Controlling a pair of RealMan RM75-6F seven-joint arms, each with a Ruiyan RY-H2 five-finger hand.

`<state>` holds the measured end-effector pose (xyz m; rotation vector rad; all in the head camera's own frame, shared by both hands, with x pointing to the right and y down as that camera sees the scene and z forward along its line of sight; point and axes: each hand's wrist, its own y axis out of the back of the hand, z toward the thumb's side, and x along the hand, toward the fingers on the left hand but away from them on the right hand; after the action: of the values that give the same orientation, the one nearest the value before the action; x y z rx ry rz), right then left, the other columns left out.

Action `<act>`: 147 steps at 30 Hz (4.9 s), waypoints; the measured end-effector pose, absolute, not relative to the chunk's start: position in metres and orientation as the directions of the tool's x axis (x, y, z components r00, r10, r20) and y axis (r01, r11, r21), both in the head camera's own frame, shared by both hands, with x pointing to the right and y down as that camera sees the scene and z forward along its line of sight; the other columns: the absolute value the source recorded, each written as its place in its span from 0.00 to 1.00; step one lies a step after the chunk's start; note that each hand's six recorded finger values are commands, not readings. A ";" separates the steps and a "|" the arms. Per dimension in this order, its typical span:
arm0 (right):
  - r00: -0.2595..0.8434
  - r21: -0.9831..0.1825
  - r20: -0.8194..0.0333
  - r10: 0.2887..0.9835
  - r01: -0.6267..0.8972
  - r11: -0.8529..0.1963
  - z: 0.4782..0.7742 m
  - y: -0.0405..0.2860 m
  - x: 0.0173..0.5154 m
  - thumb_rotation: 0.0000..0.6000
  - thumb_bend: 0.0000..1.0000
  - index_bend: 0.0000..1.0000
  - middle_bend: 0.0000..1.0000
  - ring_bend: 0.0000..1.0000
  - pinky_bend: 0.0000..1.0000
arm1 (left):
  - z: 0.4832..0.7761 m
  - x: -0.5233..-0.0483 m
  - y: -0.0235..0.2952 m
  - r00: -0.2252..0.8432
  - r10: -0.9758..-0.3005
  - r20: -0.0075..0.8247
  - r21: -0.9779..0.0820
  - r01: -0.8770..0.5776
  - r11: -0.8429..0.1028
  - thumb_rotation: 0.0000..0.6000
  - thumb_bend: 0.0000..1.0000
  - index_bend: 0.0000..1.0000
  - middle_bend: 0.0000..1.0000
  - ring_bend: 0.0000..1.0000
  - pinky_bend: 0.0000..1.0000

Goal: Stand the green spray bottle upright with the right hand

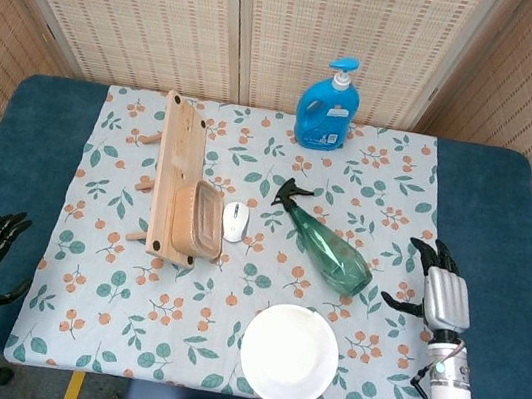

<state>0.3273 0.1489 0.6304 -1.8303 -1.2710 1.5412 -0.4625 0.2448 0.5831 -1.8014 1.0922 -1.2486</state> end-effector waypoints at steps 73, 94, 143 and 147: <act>-0.293 -0.751 -0.654 0.698 0.360 -0.553 0.786 0.055 0.111 1.00 0.00 0.10 0.37 0.08 0.00 | 0.589 -0.482 0.243 0.169 -0.898 0.407 -0.836 -0.327 -0.440 1.00 0.29 0.00 0.00 0.00 0.00; -0.299 -0.774 -0.627 0.719 0.342 -0.533 0.783 0.052 0.112 1.00 0.17 0.15 0.51 0.23 0.00 | 0.586 -0.499 0.234 0.114 -0.921 0.372 -0.836 -0.391 -0.385 1.00 0.26 0.01 0.00 0.00 0.00; -0.101 -0.850 -0.403 0.910 0.411 -0.331 0.663 0.032 0.113 1.00 0.24 0.20 0.54 0.26 0.01 | 0.586 -0.492 0.239 0.143 -0.911 0.386 -0.825 -0.388 -0.411 1.00 0.26 0.01 0.00 0.00 0.00; -0.075 -0.860 -0.359 0.930 0.415 -0.298 0.652 0.034 0.118 1.00 0.24 0.21 0.54 0.26 0.01 | 0.586 -0.490 0.240 0.151 -0.909 0.388 -0.824 -0.386 -0.416 1.00 0.26 0.01 0.00 0.00 0.00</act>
<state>0.1184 0.0335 0.6521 -1.7088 -1.4489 1.3634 -0.4902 0.2396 0.5861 -1.8826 1.2315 -1.2348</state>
